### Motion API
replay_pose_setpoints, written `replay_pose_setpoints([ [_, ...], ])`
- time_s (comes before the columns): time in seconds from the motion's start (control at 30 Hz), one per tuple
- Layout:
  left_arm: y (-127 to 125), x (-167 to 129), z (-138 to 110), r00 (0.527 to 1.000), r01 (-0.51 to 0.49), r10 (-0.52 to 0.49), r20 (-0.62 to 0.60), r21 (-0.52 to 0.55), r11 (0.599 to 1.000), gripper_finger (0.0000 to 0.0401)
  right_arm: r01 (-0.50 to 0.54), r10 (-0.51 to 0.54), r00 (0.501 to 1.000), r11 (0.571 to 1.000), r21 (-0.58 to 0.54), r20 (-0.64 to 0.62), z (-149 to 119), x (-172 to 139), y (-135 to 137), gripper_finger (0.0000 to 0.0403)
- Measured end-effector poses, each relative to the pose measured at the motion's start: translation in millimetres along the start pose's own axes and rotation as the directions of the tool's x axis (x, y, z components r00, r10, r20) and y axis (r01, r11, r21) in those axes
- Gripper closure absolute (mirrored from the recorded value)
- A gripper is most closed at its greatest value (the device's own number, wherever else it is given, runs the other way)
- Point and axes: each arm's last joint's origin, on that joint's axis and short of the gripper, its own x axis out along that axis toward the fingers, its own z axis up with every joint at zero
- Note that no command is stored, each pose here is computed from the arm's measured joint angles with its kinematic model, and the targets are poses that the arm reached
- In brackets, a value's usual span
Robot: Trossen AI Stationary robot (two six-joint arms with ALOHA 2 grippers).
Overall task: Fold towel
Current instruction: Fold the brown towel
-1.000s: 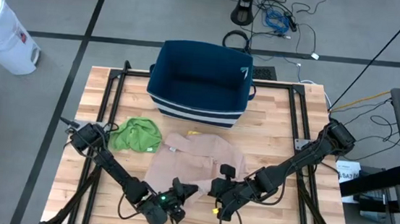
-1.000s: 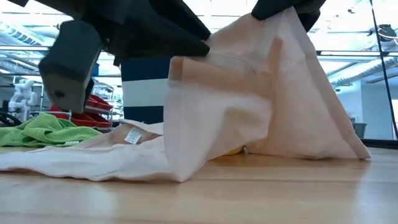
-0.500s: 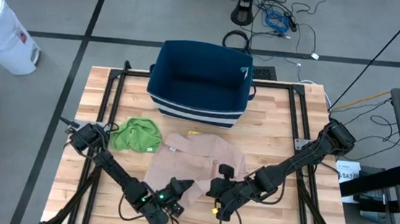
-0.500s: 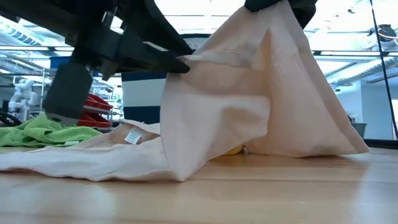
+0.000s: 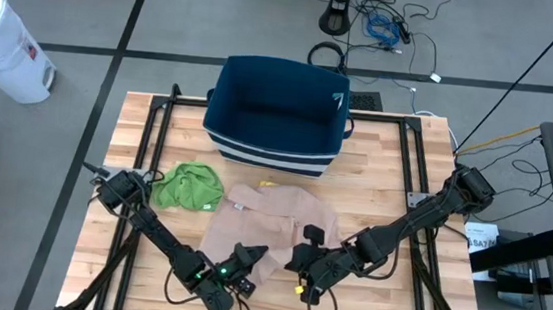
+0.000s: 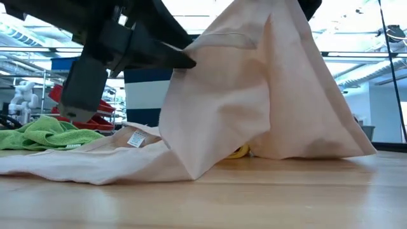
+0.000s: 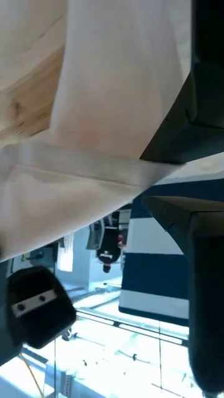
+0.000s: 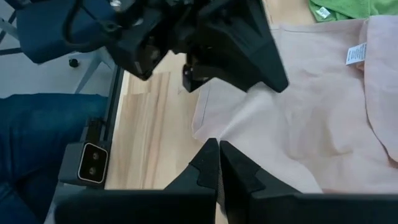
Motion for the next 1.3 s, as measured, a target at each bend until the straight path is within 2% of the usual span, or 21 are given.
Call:
replay_pose_setpoints([
  [0.27, 7, 0, 7, 0.999, -0.016, 0.018, 0.044, -0.04, 0.999, 0.0307, 0.012, -0.012, 1.0, 1.0, 0.019, 0.002, 3, 2, -5, 0.0403],
  [0.67, 8, 1, 7, 0.999, -0.014, 0.016, 0.048, -0.058, 0.998, 0.0307, 0.02, -0.021, 1.0, 0.999, 0.041, 0.021, 8, 4, -11, 0.0403],
  [1.3, 16, 1, 16, 0.98, 0.041, -0.004, 0.2, -0.185, 0.982, 0.0307, 0.026, -0.028, 0.999, 0.998, 0.055, 0.036, 12, 6, -16, 0.0403],
])
